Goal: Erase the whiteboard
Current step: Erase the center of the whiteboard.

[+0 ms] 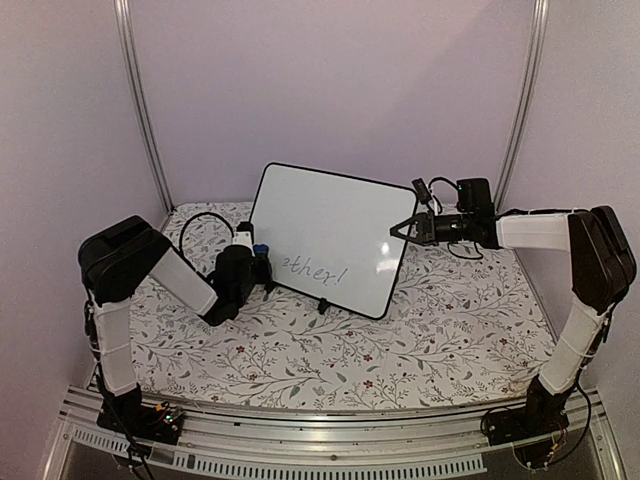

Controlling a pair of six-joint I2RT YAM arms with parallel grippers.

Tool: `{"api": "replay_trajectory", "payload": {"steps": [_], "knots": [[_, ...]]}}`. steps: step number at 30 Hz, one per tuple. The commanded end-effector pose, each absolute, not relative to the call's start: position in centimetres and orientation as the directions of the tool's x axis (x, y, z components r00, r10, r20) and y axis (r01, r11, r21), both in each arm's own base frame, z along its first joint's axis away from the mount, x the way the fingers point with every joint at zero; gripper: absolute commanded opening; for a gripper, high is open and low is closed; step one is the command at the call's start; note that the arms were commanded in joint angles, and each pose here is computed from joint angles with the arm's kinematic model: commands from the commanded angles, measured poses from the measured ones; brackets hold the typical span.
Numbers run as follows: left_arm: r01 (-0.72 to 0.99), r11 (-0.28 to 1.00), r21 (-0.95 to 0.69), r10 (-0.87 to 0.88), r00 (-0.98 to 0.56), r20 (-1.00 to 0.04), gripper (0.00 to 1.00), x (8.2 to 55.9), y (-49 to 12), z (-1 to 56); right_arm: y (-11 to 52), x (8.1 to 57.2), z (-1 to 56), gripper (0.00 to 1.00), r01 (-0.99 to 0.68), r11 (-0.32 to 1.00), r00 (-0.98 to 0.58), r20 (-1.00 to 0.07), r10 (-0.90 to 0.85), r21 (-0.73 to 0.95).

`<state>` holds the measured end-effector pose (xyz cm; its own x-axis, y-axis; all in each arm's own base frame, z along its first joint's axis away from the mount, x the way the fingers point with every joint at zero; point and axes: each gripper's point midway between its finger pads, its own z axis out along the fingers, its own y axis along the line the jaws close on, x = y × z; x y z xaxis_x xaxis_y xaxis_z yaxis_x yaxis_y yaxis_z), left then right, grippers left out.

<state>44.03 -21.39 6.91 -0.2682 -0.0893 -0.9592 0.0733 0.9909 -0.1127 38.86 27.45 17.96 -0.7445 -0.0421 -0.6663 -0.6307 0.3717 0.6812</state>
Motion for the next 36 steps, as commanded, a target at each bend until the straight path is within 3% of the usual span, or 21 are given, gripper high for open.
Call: {"api": "replay_trajectory", "payload": {"steps": [1, 8, 21, 28, 36], "knots": [[0.287, 0.954, -0.09, 0.018, -0.353, -0.936, 0.0, 41.7, -27.5, 3.7, 29.2, 33.9, 14.0, 0.0, -0.531, 0.307, -0.847, -0.501, -0.178, 0.79], [0.314, 0.946, -0.084, 0.036, -0.358, -0.933, 0.0, 41.1, -28.8, 3.2, 29.2, 33.9, 13.9, 0.0, -0.53, 0.306, -0.848, -0.499, -0.179, 0.791], [0.106, 0.992, -0.061, -0.017, -0.369, -0.929, 0.0, 42.0, -20.5, 4.0, 29.3, 34.0, 13.9, 0.0, -0.531, 0.306, -0.847, -0.5, -0.179, 0.79], [0.147, 0.987, -0.066, -0.009, -0.36, -0.933, 0.0, 42.5, -22.2, 4.1, 29.2, 33.9, 13.9, 0.0, -0.531, 0.305, -0.848, -0.5, -0.178, 0.791], [0.293, 0.953, -0.072, 0.028, -0.321, -0.947, 0.0, 41.3, -28.2, 4.3, 29.2, 33.9, 13.8, 0.0, -0.528, 0.307, -0.849, -0.497, -0.179, 0.792]]}}
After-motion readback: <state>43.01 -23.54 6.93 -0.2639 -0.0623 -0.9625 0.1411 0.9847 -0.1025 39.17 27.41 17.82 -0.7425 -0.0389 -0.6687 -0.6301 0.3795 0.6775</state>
